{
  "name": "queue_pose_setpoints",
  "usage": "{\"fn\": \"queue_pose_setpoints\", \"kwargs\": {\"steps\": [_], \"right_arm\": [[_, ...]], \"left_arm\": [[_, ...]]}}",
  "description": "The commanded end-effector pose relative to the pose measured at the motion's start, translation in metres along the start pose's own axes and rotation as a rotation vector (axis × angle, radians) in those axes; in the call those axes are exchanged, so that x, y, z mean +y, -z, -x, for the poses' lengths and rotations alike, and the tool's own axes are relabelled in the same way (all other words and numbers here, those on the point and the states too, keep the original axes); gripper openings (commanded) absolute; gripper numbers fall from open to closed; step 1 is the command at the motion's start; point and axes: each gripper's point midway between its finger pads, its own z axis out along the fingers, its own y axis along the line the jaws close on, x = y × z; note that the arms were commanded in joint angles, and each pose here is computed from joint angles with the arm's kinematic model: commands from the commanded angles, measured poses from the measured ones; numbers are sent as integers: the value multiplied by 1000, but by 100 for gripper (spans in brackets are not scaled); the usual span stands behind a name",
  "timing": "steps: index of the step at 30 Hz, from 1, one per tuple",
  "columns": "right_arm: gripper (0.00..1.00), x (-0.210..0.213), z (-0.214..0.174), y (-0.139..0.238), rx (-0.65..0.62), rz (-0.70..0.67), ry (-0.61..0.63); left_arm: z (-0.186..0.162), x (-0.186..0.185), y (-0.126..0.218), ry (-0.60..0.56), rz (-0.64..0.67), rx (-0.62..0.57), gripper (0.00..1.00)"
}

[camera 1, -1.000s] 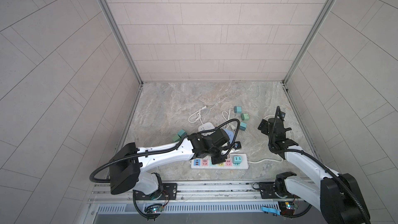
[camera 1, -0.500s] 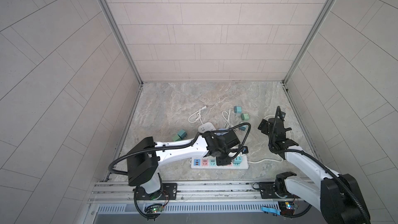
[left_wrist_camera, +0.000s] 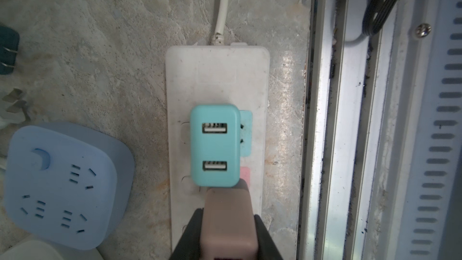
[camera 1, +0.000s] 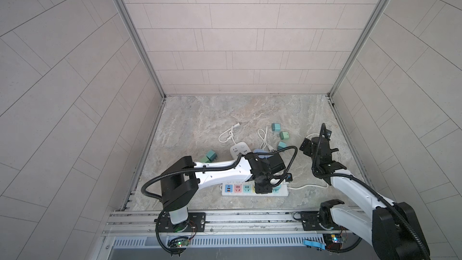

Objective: Insert the plug
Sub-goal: 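Press the pink adapter down into the strip socket with the left gripper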

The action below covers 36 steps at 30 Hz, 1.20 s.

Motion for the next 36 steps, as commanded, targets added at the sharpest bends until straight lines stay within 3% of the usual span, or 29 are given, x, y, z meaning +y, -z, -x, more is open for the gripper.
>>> {"fn": "queue_pose_setpoints", "kwargs": {"steps": [1, 17, 36], "right_arm": [[94, -4, 1, 1, -4, -18, -18], [94, -4, 0, 0, 2, -20, -14], [94, -4, 1, 0, 1, -20, -14]], "left_arm": [[-1, -1, 0, -37, 0, 31, 0], [-15, 7, -2, -38, 30, 135, 0], [-16, -2, -20, -43, -29, 178, 0]]}}
